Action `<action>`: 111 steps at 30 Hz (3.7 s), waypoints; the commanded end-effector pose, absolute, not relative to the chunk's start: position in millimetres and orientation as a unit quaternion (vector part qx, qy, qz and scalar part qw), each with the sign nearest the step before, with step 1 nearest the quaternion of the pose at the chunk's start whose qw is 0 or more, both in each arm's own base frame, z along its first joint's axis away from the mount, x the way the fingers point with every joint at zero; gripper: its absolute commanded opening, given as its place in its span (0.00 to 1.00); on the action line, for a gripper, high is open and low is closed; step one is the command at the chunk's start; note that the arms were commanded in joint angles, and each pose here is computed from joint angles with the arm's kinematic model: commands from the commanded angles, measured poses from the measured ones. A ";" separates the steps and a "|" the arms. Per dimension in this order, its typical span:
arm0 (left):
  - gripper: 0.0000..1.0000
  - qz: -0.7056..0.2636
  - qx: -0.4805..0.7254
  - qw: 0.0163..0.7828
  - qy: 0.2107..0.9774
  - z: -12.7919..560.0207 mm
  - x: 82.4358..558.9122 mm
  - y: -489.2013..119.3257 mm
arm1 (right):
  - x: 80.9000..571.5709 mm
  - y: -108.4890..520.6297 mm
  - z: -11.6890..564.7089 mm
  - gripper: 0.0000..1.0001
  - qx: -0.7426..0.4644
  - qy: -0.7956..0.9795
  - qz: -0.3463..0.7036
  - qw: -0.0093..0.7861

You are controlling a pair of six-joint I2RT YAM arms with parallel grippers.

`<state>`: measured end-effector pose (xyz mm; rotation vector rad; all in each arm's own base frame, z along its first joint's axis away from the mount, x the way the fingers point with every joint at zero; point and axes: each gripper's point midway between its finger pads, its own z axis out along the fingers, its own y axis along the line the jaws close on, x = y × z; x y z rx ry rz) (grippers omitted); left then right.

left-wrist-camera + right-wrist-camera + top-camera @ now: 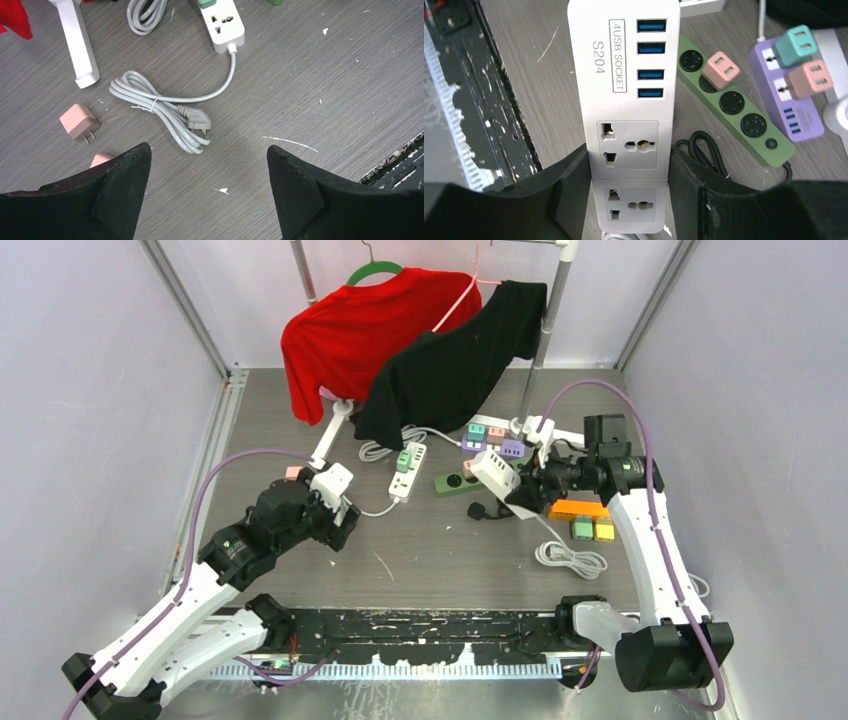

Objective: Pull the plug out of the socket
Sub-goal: Pick up the socket from the center of the board, then place the socket at the center of the board.

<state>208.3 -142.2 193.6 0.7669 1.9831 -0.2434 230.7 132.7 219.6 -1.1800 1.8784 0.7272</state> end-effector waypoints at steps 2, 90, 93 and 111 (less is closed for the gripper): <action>0.85 -0.120 0.313 0.508 0.794 211.1 210.9 -149.7 | 244.2 120.3 275.8 0.01 -0.380 0.747 0.301 0.455; 0.85 -0.143 0.317 0.517 0.782 217.2 205.4 -154.8 | 466.0 -72.8 194.9 0.82 -0.039 0.922 0.124 0.366; 0.85 -0.147 0.315 0.521 0.780 219.2 204.9 -155.1 | 438.9 -63.5 222.2 0.83 -0.041 0.898 0.169 0.403; 0.93 -0.325 0.283 0.568 0.701 305.7 173.7 -194.6 | 302.0 51.2 275.8 1.00 -0.215 0.753 0.333 0.525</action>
